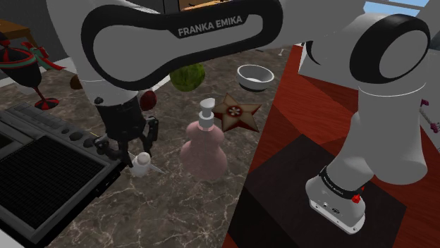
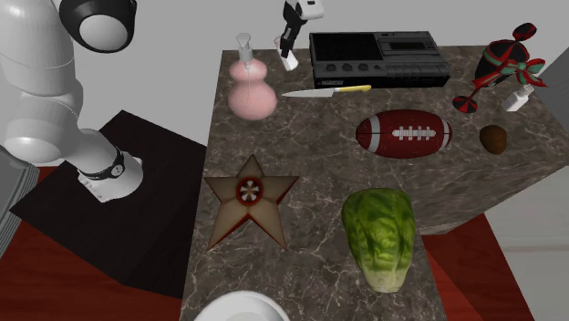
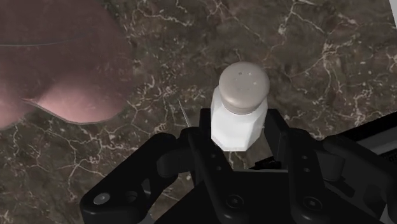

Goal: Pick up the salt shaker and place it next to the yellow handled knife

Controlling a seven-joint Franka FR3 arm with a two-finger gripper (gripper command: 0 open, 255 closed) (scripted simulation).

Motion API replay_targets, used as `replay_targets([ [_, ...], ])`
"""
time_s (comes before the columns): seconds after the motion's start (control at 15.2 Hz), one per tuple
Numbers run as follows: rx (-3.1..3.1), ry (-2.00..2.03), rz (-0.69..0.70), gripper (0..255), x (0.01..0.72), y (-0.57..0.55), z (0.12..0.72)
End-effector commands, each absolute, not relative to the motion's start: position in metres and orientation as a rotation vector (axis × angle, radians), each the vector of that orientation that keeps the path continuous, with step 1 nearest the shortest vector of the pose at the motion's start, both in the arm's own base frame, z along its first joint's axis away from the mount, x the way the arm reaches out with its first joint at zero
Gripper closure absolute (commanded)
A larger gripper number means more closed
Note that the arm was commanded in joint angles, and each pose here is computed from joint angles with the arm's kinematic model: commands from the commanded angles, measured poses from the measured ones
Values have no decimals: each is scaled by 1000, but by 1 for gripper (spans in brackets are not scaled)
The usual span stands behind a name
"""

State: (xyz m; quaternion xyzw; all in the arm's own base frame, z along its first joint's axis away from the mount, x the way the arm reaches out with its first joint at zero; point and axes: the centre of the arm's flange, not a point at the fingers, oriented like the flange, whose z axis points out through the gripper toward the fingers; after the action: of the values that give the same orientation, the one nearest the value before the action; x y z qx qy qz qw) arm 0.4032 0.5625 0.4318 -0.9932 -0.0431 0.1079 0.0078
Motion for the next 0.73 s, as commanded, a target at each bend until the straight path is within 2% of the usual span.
replay_targets([
  [0.0,-3104,-135,336,255,403,562,423],
  [0.66,-3104,-135,336,255,403,562,370],
])
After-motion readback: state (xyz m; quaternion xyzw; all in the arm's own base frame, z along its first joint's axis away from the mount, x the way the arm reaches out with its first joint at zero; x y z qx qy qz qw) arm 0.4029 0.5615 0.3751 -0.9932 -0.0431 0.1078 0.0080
